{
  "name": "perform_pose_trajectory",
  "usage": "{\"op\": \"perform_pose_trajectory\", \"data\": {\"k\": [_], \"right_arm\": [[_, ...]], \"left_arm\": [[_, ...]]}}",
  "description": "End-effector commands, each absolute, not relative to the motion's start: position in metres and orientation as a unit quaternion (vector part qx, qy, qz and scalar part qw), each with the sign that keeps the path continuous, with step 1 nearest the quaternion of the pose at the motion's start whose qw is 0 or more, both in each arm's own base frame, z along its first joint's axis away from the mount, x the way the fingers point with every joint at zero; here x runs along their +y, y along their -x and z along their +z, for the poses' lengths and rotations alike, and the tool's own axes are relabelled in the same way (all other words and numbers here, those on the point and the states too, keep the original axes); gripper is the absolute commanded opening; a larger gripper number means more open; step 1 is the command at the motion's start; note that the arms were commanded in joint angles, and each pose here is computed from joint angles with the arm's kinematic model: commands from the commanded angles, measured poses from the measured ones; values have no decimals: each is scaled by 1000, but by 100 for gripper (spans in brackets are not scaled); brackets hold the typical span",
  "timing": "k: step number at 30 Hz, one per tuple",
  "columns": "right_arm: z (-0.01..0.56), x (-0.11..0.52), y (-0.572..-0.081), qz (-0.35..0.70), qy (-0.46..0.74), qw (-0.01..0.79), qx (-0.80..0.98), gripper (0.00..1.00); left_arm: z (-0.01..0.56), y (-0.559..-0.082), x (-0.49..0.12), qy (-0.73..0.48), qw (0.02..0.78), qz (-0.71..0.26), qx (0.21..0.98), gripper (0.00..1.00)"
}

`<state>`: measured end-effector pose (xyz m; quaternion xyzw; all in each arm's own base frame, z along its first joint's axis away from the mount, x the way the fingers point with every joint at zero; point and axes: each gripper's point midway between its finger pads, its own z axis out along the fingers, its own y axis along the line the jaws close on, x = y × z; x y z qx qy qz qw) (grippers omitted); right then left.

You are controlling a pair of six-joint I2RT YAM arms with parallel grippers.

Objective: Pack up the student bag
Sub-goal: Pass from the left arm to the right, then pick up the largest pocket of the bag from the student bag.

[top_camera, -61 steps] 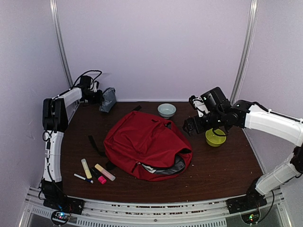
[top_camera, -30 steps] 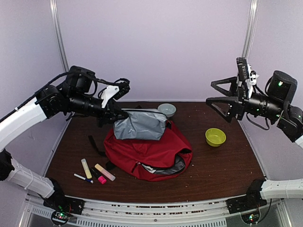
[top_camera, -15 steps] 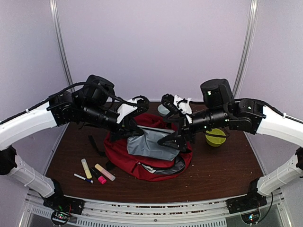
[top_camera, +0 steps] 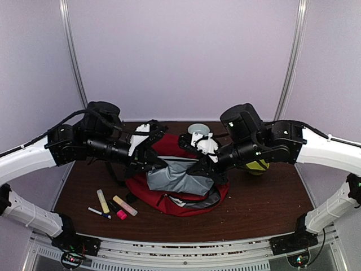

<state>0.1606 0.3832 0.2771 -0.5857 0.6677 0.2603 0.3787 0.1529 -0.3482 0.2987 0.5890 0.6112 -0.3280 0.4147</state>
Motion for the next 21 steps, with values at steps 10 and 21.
{"op": "perform_pose_trajectory", "data": {"k": [10, 21], "right_arm": [[286, 215, -239, 336, 174, 456, 806, 0], [249, 149, -225, 330, 59, 461, 822, 0]], "left_arm": [[284, -201, -377, -498, 432, -265, 704, 59], [157, -240, -505, -592, 342, -75, 726, 98]]}}
